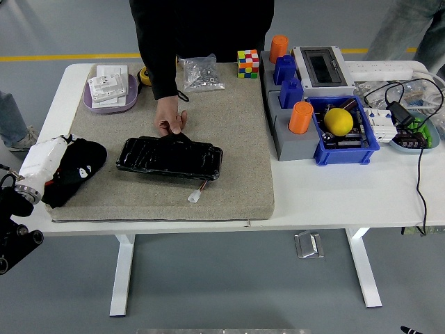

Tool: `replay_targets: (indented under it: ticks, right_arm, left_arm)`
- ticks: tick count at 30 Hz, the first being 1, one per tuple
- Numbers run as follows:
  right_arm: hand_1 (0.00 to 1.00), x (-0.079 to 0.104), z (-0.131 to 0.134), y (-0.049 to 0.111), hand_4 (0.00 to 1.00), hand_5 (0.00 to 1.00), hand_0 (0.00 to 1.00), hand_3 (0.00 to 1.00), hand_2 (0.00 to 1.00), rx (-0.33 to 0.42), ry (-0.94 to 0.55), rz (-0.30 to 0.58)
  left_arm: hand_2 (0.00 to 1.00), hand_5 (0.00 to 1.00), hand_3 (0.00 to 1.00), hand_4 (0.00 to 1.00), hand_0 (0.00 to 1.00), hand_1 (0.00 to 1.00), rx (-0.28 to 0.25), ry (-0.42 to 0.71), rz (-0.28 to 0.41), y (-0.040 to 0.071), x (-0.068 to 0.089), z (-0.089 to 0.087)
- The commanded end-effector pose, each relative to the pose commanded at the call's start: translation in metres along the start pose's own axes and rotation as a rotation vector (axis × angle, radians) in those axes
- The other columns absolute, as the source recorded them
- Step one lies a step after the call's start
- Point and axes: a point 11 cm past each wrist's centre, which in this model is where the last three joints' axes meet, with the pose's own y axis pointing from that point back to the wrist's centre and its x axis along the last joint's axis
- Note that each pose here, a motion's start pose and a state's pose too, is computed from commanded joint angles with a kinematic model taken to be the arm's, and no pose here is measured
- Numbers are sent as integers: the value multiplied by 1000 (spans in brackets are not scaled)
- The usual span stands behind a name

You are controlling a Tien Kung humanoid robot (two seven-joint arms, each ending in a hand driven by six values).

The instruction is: Pick the rag up,wipe the panel,place it on the desk

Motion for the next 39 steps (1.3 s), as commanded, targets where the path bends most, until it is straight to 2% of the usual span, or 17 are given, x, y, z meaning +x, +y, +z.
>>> replay_targets:
  ticks: [4, 5, 10, 11, 16, 17, 26, 39]
  right_arm:
    - [695, -1, 1, 0, 998, 562, 787, 659, 724, -2, 1, -1]
    - [694, 0, 1, 0, 998, 562, 787, 660, 723, -3, 2, -1]
    - [694, -1, 0, 0, 998, 562, 787, 660, 723, -1, -1, -2]
    - [694, -1, 0, 0, 998, 564, 787, 660, 723, -1, -1, -2]
    - [694, -1, 0, 0, 998, 564, 787, 660, 723, -1, -3, -3]
    - [694, -1, 0, 0, 998, 564, 787, 661, 723, -1, -4, -3]
    - [695, -1, -1, 0, 998, 567, 787, 660, 724, 2, -5, -2]
    - [695, -2, -3, 0, 998, 566, 787, 661, 724, 5, -6, -4]
  left_arm:
    - [718, 296, 584, 646, 356, 340, 4, 1, 3, 1, -1, -1]
    - [647, 261, 568, 597, 327, 299, 6, 1, 4, 1, -1, -1]
    - [647, 261, 568, 597, 327, 299, 7, -3, 11, 1, 0, -1]
    - [596, 203, 552, 553, 303, 221, 9, -5, 11, 1, 0, -2]
    - [596, 203, 552, 553, 303, 221, 17, -10, 13, 1, 0, -5]
    - [580, 153, 548, 527, 284, 197, 18, -10, 14, 1, 0, -5]
    - [578, 159, 547, 527, 285, 188, 13, 27, 22, 0, 5, -1]
    - [573, 136, 546, 508, 282, 186, -21, 71, 65, -6, 26, 13]
